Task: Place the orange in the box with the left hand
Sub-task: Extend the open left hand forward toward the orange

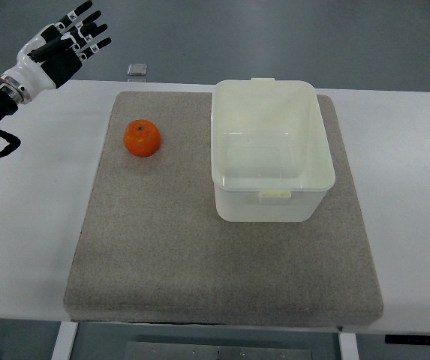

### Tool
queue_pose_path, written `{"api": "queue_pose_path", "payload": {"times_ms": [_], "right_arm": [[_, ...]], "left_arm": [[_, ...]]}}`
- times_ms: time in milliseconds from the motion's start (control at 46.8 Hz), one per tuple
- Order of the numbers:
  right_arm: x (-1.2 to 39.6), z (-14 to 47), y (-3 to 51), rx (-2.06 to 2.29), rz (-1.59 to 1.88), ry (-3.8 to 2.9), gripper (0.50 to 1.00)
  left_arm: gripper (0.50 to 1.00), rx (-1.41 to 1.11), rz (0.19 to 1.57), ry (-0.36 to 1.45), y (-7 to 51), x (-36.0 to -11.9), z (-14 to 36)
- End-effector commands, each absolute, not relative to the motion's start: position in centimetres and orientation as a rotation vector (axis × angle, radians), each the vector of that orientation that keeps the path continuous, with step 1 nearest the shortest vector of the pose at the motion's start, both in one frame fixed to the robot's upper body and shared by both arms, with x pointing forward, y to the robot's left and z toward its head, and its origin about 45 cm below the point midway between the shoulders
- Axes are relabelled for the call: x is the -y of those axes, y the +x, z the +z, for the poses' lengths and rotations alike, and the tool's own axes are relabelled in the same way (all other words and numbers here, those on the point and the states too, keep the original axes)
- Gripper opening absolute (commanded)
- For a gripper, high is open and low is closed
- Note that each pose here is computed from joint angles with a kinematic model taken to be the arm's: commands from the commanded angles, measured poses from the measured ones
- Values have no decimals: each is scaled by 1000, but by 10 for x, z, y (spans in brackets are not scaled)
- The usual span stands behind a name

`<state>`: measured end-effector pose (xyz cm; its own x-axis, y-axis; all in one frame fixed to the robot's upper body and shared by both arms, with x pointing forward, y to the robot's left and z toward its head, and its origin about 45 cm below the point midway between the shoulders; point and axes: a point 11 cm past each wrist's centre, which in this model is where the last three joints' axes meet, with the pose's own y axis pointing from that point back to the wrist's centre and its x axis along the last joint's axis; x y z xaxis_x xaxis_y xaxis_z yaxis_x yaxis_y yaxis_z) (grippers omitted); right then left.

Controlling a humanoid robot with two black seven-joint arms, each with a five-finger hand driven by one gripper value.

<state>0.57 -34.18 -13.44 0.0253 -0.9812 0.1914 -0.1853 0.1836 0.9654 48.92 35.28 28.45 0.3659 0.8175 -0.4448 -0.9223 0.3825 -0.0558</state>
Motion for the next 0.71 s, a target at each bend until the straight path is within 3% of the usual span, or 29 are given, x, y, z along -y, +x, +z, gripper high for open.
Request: {"api": "queue_pose_path", "payload": {"times_ms": [0, 492, 684], "right_arm": [[342, -134, 6, 1393, -945, 1216, 926], [342, -134, 6, 1393, -945, 1216, 926], [342, -134, 6, 1392, -944, 1217, 926]], "left_arm": [[999, -376, 1138, -321, 489, -350, 284], [999, -377, 1143, -315, 489, -352, 282], [999, -242, 1100, -72, 490, -343, 281]]}}
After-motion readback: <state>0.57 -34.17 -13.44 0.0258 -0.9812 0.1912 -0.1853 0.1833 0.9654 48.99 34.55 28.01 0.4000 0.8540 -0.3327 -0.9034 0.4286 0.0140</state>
